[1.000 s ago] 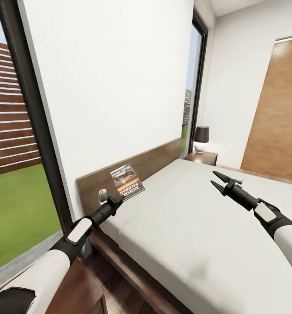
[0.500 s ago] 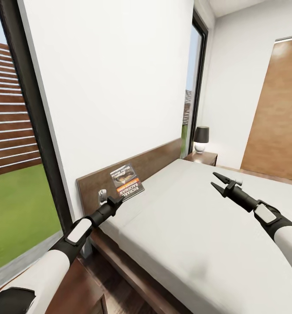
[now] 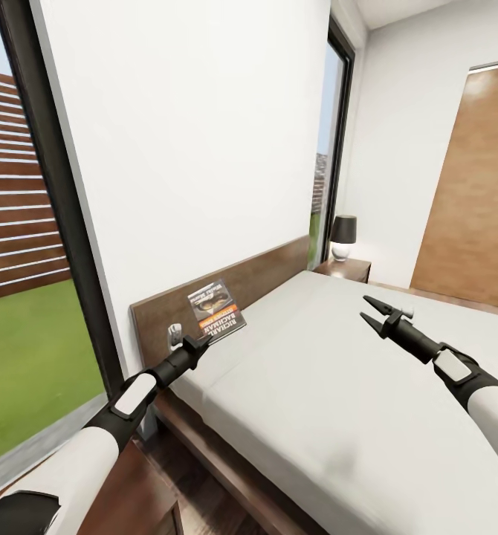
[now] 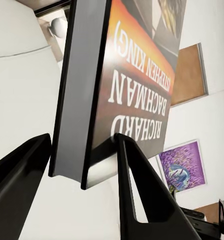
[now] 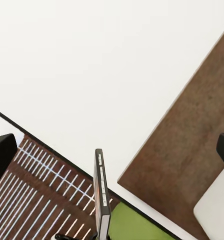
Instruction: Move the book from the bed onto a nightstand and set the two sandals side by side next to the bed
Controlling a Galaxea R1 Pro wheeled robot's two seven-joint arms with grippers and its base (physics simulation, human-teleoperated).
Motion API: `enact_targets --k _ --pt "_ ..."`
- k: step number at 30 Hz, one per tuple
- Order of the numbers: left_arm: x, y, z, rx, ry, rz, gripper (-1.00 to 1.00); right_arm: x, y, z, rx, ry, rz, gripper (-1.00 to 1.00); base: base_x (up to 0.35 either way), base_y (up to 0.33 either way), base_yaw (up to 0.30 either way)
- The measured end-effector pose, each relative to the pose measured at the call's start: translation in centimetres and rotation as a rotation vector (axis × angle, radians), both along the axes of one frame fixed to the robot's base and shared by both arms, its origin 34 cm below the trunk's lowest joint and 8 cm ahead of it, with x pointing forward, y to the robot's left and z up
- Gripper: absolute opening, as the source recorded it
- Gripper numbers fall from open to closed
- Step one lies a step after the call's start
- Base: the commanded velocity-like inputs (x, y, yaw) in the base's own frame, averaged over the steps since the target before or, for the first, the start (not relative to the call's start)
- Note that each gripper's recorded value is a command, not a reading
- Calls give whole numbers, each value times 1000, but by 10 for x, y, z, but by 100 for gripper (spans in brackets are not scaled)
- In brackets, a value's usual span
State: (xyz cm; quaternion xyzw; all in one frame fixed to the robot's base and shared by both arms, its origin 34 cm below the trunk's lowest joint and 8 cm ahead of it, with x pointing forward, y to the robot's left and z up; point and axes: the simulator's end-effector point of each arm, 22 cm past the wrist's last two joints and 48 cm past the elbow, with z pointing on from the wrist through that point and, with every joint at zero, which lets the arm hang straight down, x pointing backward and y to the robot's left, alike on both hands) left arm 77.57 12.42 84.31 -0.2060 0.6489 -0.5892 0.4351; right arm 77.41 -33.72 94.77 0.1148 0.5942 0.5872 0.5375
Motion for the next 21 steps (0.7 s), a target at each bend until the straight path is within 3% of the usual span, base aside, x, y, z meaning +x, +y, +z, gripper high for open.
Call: enact_targets --k 9,21 --pt "-1 3 -6 7 9 4 -100 2 -3 1 -18 -21 -24 100 0 0 32" --pt "-2 5 -16 11 32 7 -100 2 -3 1 -20 -25 -29 100 0 0 210"
